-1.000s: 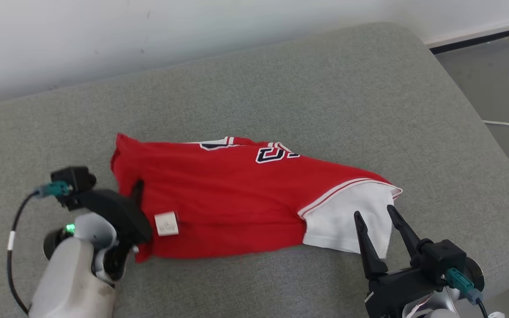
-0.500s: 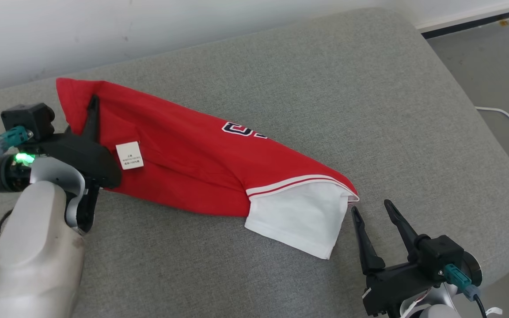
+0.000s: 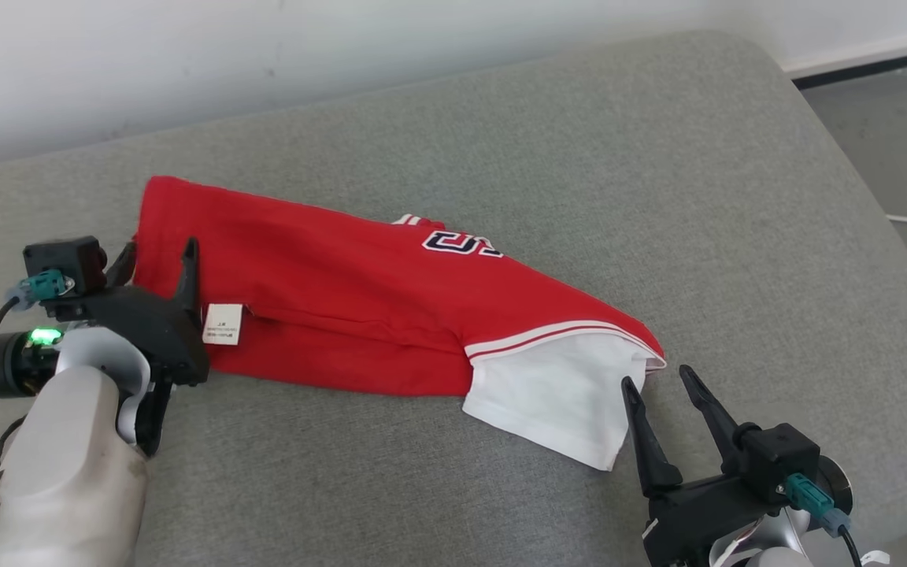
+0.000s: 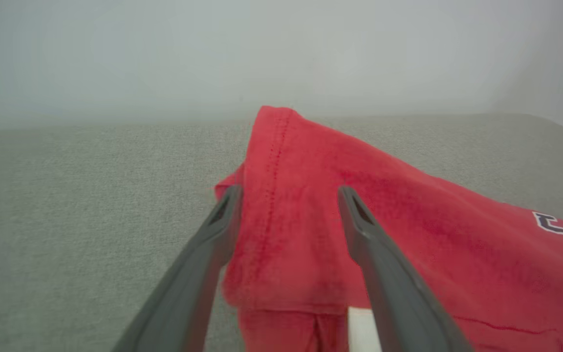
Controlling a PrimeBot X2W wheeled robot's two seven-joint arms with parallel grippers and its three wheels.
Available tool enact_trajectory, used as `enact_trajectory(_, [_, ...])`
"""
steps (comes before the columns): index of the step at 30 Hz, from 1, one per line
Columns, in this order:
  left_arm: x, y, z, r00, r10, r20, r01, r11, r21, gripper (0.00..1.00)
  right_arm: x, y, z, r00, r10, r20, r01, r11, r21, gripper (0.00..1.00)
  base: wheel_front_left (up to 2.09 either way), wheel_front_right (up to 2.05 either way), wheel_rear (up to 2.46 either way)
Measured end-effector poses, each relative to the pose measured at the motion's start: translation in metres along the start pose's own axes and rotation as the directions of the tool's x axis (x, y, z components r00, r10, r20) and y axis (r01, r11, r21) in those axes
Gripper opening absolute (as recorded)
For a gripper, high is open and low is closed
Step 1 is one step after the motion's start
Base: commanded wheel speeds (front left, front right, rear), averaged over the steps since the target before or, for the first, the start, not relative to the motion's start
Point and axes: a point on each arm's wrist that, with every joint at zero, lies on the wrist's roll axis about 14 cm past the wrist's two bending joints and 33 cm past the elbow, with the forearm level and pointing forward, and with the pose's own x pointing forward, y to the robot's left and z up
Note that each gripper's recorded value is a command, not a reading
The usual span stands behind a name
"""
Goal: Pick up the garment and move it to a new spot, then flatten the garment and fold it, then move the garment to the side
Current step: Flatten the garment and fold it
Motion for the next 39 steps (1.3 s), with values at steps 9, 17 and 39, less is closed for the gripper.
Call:
enact_trajectory(9, [-0.026, 0.022, 0.001, 0.997, 0.057, -0.044, -0.058, 0.998, -0.012, 1.0, -0.002, 0.018, 0.009, 0.998, 0.053, 0.029, -0.054, 0.999, 0.009, 1.0, 0.0, 0.0, 0.0])
enact_trajectory(17, [-0.022, 0.024, -0.011, 0.993, 0.063, -0.102, -0.065, 0.998, -0.013, 1.0, -0.006, 0.011, 0.011, 0.999, 0.031, 0.03, -0.031, 0.999, 0.007, 1.0, 0.0, 0.0, 0.0])
enact_trajectory(39, [-0.015, 0.015, -0.019, 0.993, 0.017, -0.116, -0.031, 0.992, -0.124, 0.0, 0.008, 0.015, 0.002, 0.999, 0.045, 0.008, -0.045, 0.999, 0.015, 1.0, 0.0, 0.0, 0.0])
